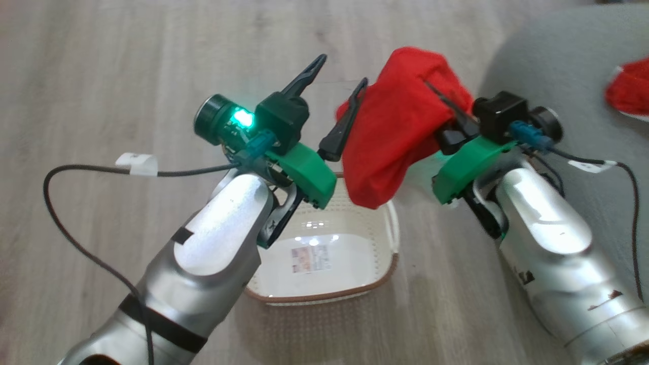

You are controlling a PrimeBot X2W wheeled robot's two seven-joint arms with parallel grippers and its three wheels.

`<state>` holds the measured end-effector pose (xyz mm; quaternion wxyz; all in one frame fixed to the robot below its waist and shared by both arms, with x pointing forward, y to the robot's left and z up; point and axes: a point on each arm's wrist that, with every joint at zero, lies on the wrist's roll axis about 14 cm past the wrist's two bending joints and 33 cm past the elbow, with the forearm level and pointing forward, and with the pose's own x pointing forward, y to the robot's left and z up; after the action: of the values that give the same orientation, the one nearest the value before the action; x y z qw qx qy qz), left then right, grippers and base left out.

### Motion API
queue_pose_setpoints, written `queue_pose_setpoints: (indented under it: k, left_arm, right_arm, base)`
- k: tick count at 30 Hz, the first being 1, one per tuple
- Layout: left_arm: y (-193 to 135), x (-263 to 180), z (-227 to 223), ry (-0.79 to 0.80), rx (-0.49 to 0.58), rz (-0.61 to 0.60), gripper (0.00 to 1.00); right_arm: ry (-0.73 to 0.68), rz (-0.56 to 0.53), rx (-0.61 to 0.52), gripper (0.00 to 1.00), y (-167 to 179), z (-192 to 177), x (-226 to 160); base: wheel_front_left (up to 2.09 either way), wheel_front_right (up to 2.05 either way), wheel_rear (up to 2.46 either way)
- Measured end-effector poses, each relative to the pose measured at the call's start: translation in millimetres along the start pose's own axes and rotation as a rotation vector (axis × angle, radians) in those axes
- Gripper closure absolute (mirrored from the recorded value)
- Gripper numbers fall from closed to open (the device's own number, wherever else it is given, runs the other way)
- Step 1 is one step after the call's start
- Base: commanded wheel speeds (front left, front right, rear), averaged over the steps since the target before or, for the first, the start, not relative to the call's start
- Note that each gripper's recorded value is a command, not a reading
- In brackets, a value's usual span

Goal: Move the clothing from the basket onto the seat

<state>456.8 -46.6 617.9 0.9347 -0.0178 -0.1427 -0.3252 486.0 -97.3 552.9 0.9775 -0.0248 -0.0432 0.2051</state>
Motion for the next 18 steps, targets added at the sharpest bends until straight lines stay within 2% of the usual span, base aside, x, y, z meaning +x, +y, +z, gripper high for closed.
queue_pose_setpoints:
  k: [11,18]
  left_arm:
    - [-64,30,-26,0.022,-0.087,-0.164,0.0]
    - [-113,45,-37,0.029,-0.125,-0.282,0.0]
  right_arm:
    - [-0.01,-0.282,-0.052,1.0,-95,12,-78]
    - [-0.005,-0.457,-0.066,1.0,-135,16,-143]
  base:
    - [0.0,0.0,0.0]
    - [0.0,0.0,0.0]
